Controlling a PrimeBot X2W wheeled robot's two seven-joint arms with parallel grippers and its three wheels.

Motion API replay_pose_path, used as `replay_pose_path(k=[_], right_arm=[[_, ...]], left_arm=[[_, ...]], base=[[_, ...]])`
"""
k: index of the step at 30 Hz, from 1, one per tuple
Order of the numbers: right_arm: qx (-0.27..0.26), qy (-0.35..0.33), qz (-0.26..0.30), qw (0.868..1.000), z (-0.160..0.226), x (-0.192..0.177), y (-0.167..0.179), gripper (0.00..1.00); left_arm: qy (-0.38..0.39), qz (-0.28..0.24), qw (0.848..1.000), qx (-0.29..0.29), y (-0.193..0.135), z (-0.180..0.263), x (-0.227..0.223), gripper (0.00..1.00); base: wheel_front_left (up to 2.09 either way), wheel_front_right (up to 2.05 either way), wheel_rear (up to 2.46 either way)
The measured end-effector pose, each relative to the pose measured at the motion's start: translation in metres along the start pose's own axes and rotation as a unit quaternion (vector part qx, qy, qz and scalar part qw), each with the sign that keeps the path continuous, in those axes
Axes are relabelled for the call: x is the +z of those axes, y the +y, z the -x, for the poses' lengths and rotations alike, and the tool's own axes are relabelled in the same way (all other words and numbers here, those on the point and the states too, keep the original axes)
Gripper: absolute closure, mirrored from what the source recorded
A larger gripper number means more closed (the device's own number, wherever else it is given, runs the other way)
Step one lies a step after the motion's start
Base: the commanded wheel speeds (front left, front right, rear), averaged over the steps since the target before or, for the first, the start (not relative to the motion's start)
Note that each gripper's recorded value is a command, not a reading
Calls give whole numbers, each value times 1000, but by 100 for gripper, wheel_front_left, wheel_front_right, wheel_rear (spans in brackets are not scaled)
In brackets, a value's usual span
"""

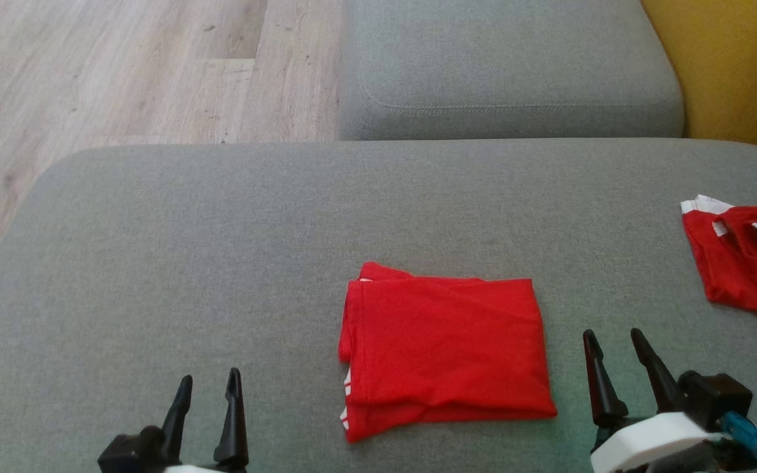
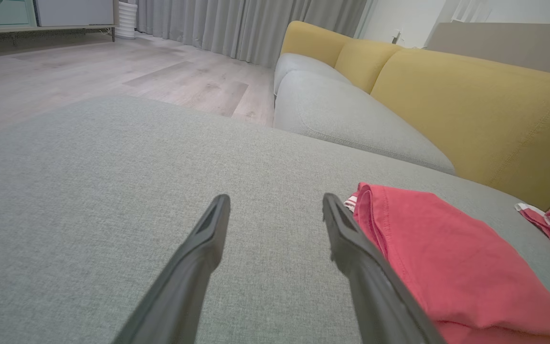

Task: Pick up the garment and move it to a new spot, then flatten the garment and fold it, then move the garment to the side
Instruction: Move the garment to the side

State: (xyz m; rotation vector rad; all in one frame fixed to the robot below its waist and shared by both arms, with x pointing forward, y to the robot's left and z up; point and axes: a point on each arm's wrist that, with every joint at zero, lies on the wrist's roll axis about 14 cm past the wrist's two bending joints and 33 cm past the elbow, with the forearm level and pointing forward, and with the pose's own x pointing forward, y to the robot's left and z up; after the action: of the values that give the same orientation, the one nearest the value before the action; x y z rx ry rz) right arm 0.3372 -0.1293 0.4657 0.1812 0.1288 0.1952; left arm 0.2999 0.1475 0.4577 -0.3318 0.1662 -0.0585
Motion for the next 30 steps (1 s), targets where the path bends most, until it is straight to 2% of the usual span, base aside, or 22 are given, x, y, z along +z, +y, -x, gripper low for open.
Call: replay_pose_path(k=[9, 17, 25, 30], right_arm=[[-4, 28, 2, 1000, -2, -11, -3, 0], [8, 86, 29, 996, -37, -13, 1, 0], [9, 210, 21, 977, -44, -75, -1, 0], [28, 245, 23, 969, -53, -95, 11, 0]], left_arm=[[4, -2, 1000, 4, 2, 0, -2, 0], [4, -4, 1000, 16, 9, 0, -2, 0], [8, 8, 999, 52, 25, 6, -6, 0], [17, 11, 997, 79, 39, 13, -13, 0]], base=[[0, 0, 0], [0, 0, 0], [0, 0, 0], [0, 0, 0]])
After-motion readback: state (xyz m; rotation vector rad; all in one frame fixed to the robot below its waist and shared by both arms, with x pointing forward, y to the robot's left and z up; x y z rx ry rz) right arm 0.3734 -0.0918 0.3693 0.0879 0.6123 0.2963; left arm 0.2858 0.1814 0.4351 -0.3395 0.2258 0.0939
